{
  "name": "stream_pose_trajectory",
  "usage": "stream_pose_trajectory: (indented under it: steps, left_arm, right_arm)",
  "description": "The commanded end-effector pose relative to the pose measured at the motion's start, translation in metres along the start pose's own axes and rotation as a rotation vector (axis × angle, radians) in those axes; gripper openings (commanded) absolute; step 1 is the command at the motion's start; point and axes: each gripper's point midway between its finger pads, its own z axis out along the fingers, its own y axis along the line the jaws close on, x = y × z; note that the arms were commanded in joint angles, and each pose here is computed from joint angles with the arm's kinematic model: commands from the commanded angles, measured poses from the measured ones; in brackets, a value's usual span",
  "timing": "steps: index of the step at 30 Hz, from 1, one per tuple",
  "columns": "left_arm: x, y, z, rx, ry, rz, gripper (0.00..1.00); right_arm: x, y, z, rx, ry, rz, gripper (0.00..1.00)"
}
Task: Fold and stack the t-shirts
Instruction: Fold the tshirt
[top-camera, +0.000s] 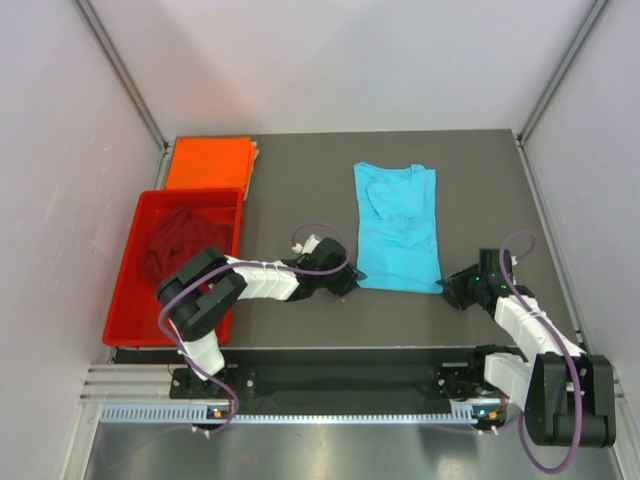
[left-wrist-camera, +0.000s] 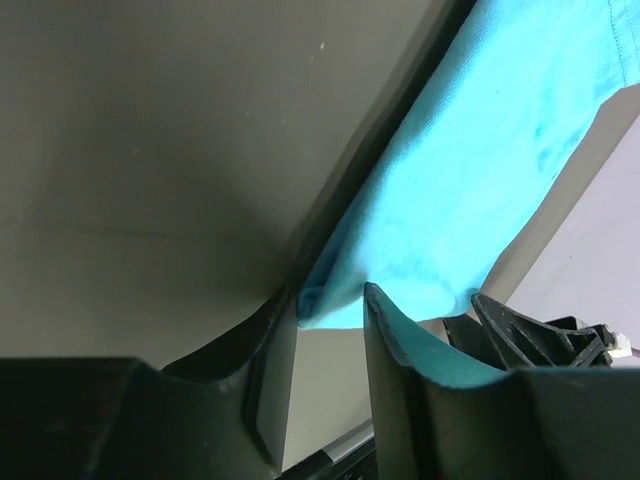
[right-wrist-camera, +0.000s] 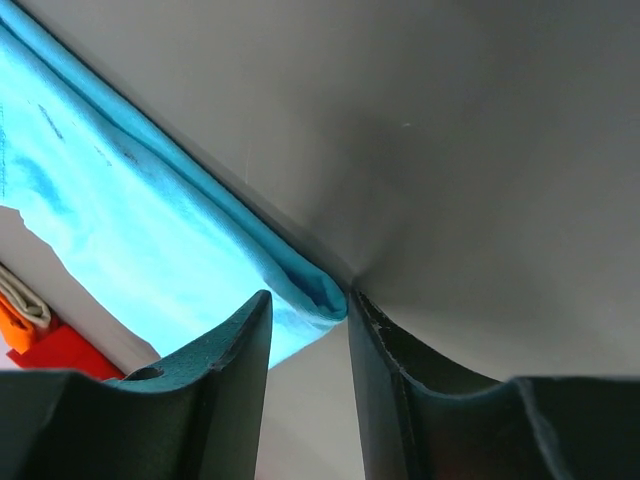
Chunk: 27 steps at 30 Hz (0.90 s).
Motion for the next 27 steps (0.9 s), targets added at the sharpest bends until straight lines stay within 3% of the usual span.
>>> stream_pose_trajectory:
  steps: [1,3,6,8,18,27]
  left_arm:
    - [-0.004,0.027,0.010,-0.095,-0.028,0.012,0.38]
    - [-0.004,0.030,0.010,-0.104,-0.031,0.012,0.31]
    - [-0.004,0.029,0.008,-0.098,-0.034,0.022,0.14]
    - [-0.004,0.028,0.005,-0.102,-0.041,0.053,0.00]
    - [0.008,-0.015,-0.039,0.017,-0.066,0.237,0.00]
    - [0.026,-0.019,-0.067,0.031,-0.055,0.302,0.00]
  right_arm:
    - [-0.006,-0.028,0.008,0.092,-0.045,-0.008,0.37]
    - [-0.006,-0.029,0.009,0.094,-0.046,-0.014,0.35]
    - [-0.009,-0.031,0.007,0.105,-0.060,-0.033,0.00]
    - [-0.012,-0.029,0.005,0.106,-0.074,-0.057,0.00]
    - [-0.018,-0.010,-0.029,-0.003,-0.132,-0.209,0.00]
    - [-0.019,-0.001,-0.062,-0.072,-0.180,-0.262,0.00]
